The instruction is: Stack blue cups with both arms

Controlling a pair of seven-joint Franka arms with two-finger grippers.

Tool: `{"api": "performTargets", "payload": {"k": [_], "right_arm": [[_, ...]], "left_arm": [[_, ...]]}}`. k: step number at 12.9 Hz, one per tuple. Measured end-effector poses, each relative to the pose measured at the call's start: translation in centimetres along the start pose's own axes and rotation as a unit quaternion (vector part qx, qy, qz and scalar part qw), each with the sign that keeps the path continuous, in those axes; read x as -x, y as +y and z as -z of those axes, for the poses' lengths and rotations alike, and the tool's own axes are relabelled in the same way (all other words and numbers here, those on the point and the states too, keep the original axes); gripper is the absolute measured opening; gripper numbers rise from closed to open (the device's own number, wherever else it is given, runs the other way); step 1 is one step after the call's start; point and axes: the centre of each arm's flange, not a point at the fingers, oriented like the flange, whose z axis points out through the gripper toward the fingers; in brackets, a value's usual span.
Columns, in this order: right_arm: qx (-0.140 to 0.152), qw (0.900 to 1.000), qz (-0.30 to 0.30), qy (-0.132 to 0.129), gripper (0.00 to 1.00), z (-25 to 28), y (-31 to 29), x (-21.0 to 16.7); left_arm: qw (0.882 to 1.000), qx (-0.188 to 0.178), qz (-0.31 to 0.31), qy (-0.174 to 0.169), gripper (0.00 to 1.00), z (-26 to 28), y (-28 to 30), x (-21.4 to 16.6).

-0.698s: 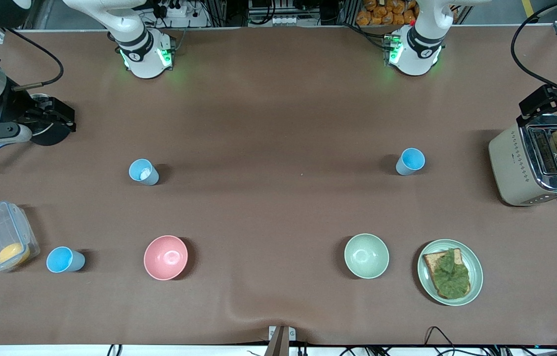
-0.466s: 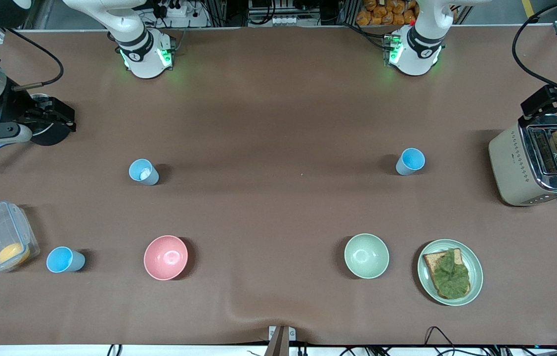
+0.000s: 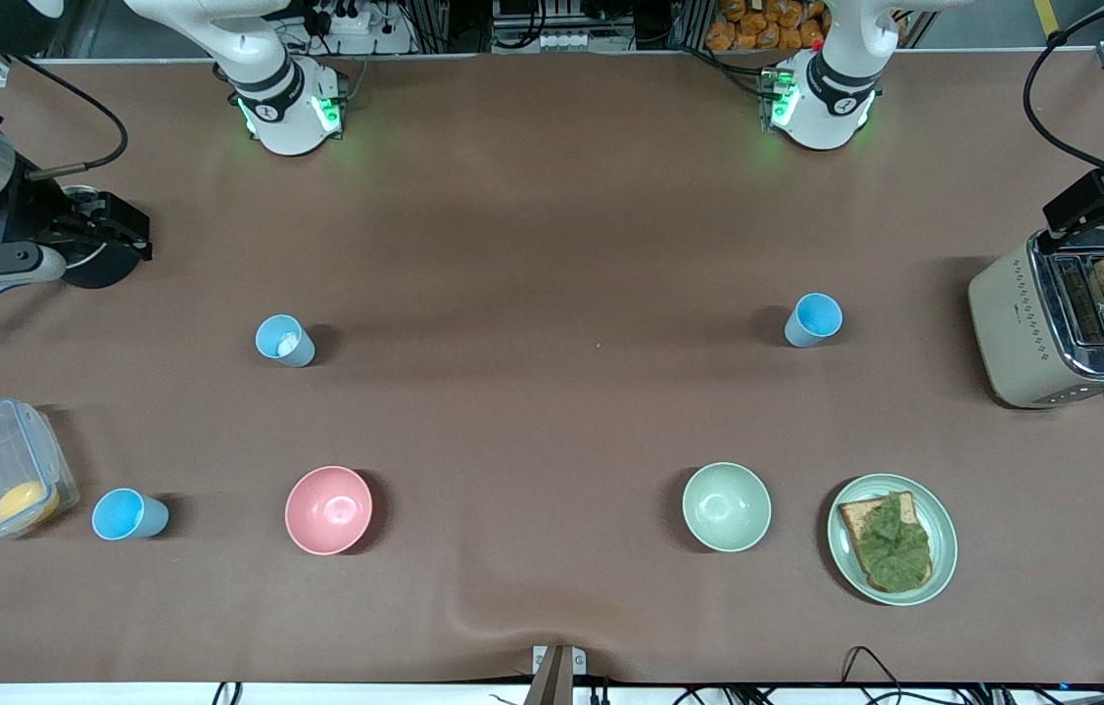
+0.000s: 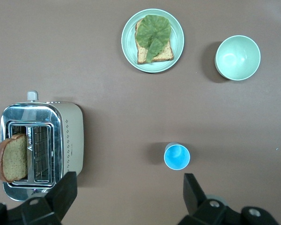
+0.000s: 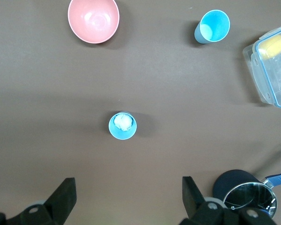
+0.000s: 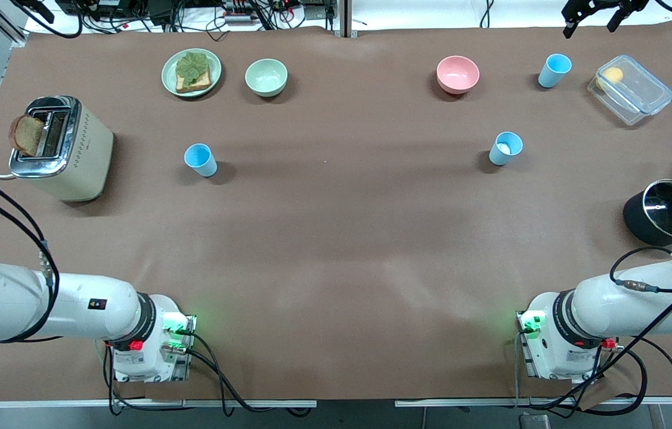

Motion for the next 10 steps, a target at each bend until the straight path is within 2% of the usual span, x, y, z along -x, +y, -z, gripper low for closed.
{"api": "performTargets", "payload": {"k": [10], "right_arm": [[-0.009, 1.0, 0.0, 0.0, 1.0, -0.01, -0.17, 0.01]], "left_arm": [[1.0, 0.0, -0.001, 0.001, 1.0, 0.01, 0.15, -0.01]]}}
